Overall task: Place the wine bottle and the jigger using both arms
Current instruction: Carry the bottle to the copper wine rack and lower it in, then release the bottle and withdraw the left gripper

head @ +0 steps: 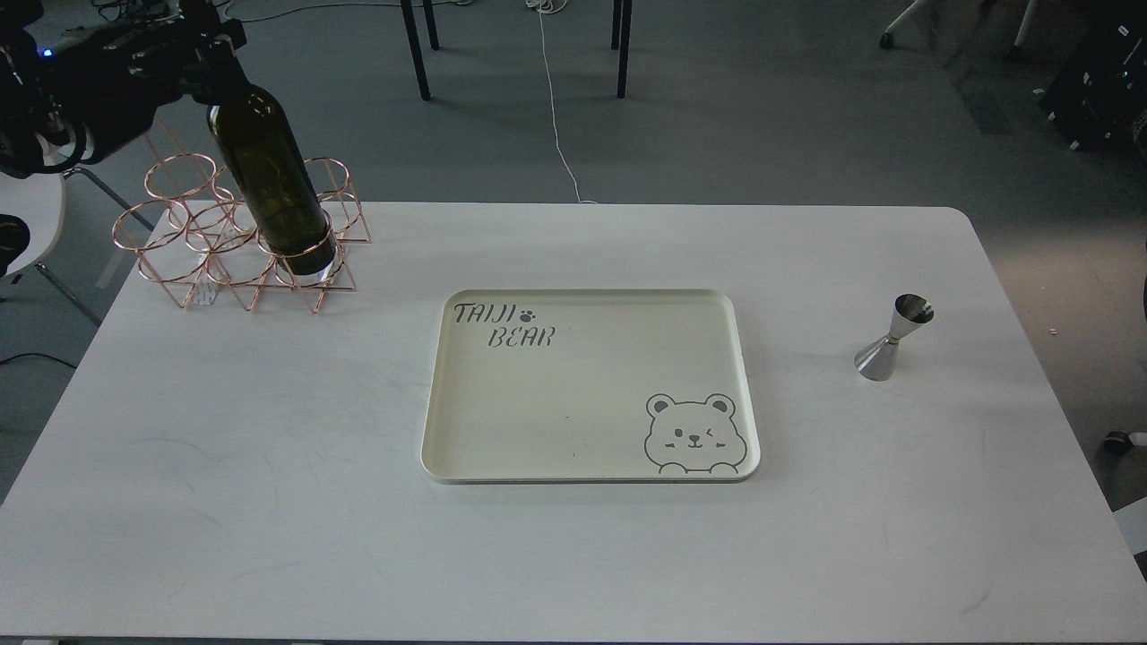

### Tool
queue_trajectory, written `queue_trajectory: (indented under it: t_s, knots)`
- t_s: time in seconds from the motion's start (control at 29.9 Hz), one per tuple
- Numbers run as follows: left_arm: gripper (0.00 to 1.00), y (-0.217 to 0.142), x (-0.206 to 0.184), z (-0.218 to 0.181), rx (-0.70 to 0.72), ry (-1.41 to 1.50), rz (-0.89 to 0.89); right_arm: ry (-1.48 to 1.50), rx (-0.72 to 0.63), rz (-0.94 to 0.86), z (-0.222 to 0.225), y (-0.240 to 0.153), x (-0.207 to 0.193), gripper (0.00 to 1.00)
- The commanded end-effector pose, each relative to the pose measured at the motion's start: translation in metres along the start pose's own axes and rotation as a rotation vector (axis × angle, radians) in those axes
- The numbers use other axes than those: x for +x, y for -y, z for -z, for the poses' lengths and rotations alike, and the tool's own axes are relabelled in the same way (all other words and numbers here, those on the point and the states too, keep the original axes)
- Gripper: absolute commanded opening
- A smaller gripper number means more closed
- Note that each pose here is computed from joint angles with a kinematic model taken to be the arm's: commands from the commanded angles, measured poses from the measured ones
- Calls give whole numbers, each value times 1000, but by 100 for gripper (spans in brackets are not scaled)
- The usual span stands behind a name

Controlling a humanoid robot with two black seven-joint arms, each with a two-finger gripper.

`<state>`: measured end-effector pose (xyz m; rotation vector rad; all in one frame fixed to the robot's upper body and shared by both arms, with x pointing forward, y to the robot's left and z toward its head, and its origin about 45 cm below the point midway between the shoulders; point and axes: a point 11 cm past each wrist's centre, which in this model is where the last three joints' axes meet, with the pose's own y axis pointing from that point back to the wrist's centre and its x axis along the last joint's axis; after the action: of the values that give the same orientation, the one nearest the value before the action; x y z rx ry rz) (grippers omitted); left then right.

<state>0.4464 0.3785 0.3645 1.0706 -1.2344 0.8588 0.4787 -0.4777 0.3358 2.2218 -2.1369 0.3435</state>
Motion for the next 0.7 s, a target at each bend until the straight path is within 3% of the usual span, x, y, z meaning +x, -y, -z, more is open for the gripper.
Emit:
queue_trajectory:
  t_s: [0.0,0.27,0.67]
  knots:
    - [18,2,-9,2,5,1,14,0,-1,0,-1,0,0,98]
    - [23,3,-21,-1,-3,7,47,0,-1,0,-1,0,0,98]
    - [62,5,-20,-5,-14,2,42,0,-1,0,-1,0,0,98]
